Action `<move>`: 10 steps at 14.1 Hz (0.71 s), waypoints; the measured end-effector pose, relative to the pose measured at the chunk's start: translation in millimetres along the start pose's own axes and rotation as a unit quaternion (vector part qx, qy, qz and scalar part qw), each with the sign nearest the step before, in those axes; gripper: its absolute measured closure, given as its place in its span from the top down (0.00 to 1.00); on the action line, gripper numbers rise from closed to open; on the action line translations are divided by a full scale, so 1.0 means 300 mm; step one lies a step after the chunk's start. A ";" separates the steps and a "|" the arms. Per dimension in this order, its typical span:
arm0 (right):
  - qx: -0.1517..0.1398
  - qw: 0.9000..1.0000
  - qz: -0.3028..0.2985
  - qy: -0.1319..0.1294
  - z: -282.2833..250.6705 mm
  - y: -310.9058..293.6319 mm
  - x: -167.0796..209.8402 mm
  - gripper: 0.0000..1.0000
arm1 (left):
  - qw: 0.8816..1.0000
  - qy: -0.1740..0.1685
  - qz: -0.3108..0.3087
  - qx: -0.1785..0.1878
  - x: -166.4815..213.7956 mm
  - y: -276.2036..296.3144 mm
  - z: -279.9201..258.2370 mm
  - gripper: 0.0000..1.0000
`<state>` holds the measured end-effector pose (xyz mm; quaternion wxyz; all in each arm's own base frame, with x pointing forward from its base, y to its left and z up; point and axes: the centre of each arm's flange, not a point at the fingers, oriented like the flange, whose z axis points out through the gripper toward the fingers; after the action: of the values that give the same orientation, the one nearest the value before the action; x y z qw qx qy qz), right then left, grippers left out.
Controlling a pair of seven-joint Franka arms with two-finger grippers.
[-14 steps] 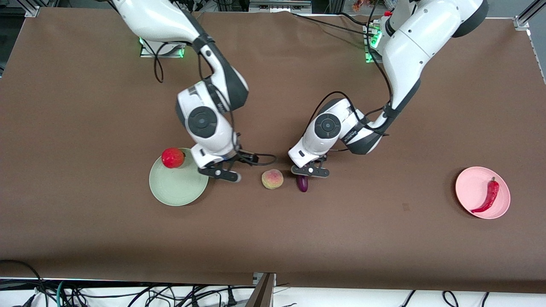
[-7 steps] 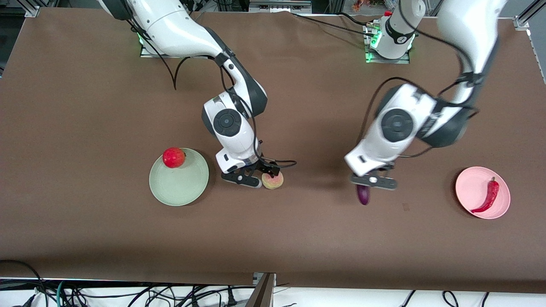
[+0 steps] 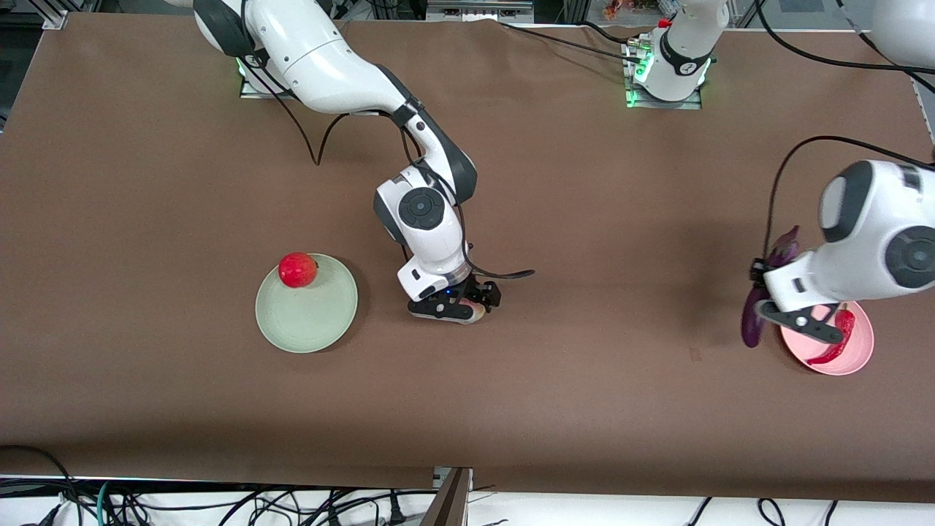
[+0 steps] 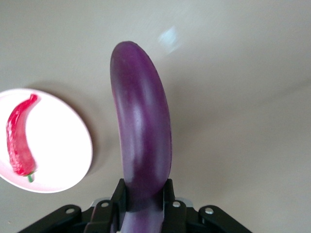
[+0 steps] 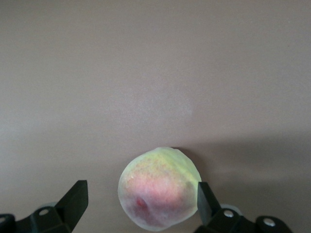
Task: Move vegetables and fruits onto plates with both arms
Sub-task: 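Carry the eggplant to the pink plate while the right gripper grasps the peach, then lower the peach onto the green plate while the left gripper releases the eggplant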
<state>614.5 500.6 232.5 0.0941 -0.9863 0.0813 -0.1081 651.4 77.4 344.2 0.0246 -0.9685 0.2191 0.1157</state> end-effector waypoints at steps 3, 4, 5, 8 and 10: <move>-0.009 1.000 -0.014 0.006 0.060 0.006 -0.027 1.00 | 0.999 0.000 0.013 -0.035 -0.137 -0.255 0.168 0.33; -0.012 1.000 -0.016 0.007 0.081 0.010 -0.036 1.00 | 0.999 0.008 0.017 -0.035 -0.163 -0.321 0.227 0.33; -0.016 1.000 -0.019 0.009 0.095 0.011 -0.044 0.99 | 0.999 0.020 0.022 -0.026 -0.177 -0.375 0.280 0.33; -0.017 1.000 -0.022 0.016 0.096 0.010 -0.038 0.86 | 0.998 0.052 0.041 0.001 -0.183 -0.470 0.411 0.33; -0.027 0.999 -0.015 0.015 0.084 0.034 -0.004 0.86 | 0.997 0.060 0.046 0.002 -0.177 -0.481 0.449 0.37</move>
<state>617.8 495.1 206.0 0.0650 -0.9880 0.0702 -0.1217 638.1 243.2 225.3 0.0076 -0.9626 0.2645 0.0576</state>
